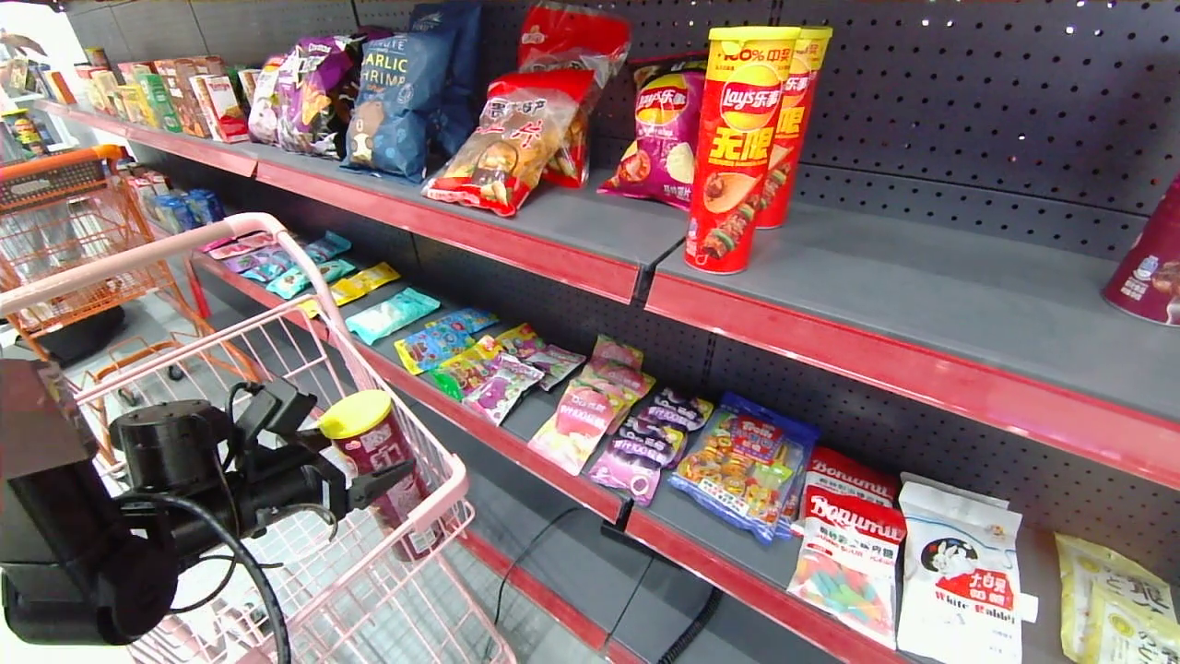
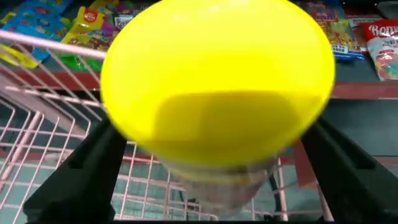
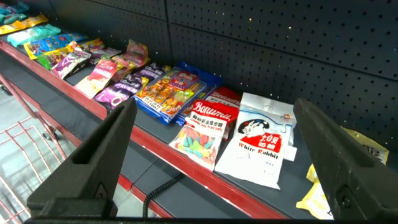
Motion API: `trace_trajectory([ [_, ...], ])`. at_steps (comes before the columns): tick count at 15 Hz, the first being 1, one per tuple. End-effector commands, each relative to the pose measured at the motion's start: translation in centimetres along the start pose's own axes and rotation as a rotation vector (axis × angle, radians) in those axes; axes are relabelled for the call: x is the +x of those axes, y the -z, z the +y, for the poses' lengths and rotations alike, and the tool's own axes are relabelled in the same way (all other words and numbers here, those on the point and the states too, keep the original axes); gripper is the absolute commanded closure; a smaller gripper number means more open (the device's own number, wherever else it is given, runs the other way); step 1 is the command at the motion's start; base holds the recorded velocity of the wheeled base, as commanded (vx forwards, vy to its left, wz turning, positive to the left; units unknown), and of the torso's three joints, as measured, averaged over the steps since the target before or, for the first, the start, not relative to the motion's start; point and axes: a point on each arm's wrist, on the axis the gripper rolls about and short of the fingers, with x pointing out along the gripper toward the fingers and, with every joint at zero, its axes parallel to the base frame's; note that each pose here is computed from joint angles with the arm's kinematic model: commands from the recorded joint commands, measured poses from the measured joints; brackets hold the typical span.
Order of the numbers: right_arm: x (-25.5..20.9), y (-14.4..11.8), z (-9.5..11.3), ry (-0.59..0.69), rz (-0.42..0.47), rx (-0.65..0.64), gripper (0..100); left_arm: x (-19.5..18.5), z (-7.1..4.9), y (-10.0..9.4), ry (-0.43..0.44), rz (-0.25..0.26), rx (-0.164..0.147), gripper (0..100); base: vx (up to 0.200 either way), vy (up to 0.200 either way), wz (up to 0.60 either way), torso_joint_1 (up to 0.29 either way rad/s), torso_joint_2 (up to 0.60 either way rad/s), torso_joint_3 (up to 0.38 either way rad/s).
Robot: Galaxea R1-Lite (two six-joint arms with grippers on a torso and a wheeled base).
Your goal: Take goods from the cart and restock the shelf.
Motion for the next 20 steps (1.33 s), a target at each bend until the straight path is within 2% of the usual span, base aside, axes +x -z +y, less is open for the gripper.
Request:
trace_trajectory([
  [1,0.0,0.0,0.0,0.000,0.002,0.000,0,1.1,0.0,0.6,0.019,0.007,0.001,0,0.000,0.000,0.00,0.000,0.00,0.000],
  [2,0.0,0.0,0.0,0.000,0.002,0.000,0,1.3,0.0,0.5,0.021,-0.014,0.019,100,0.000,0.000,0.00,0.000,0.00,0.000],
  [3,0.0,0.0,0.0,0.000,0.000,0.000,0,1.3,-0.1,0.4,0.024,-0.025,0.024,100,0.000,0.000,0.00,0.000,0.00,0.000],
  [5,0.0,0.0,0.0,0.000,0.000,0.000,0,0.5,-0.9,0.6,0.030,-0.005,0.007,100,0.000,0.000,0.00,0.000,0.00,0.000],
  [7,0.0,0.0,0.0,0.000,0.000,0.000,0,-1.1,-1.6,-0.8,0.019,-0.037,0.005,100,0.000,0.000,0.00,0.000,0.00,0.000],
  [8,0.0,0.0,0.0,0.000,0.002,0.000,0,-1.9,-1.8,-2.2,0.005,-0.077,-0.001,100,0.000,0.000,0.00,0.000,0.00,0.000],
  [9,0.0,0.0,0.0,0.000,0.000,0.000,0,-3.5,-2.2,-4.6,-0.038,-0.144,-0.023,100,0.000,0.000,0.00,0.000,0.00,0.000],
  [10,0.0,0.0,0.0,0.000,0.000,0.000,0,-5.0,-2.5,-6.2,-0.070,-0.184,-0.032,100,0.000,0.000,0.00,0.000,0.00,0.000],
  [12,0.0,0.0,0.0,0.000,0.000,-0.001,0,-8.4,-2.3,-10.0,-0.165,-0.253,-0.004,100,0.000,0.000,0.00,0.000,0.00,0.000],
  [13,0.0,0.0,0.0,-0.002,0.000,-0.001,0,-9.5,-2.0,-11.7,-0.204,-0.279,-0.002,100,0.000,0.000,0.00,0.000,0.00,0.000],
  [14,0.0,0.0,0.0,0.000,0.000,0.000,0,-11.6,-2.0,-15.0,-0.272,-0.332,-0.019,100,0.000,0.000,0.00,0.000,0.00,0.000],
  [15,0.0,0.0,0.0,0.000,0.000,0.000,0,-13.1,-2.5,-17.3,-0.318,-0.361,-0.044,100,0.000,0.000,0.00,0.000,0.00,0.000],
  [16,0.0,0.0,0.0,0.000,0.000,0.000,0,-14.1,-3.1,-18.2,-0.338,-0.367,-0.054,100,0.000,0.000,0.00,0.000,0.00,0.000],
  [17,0.0,0.0,0.0,0.000,0.000,0.000,0,-16.0,-4.8,-19.4,-0.351,-0.361,-0.063,100,0.000,0.000,0.00,0.000,0.00,0.000],
  [20,0.0,0.0,0.0,0.000,0.000,0.000,0,-19.9,-8.8,-19.9,-0.358,-0.366,-0.045,100,0.000,0.000,0.00,0.027,-0.07,-0.048],
])
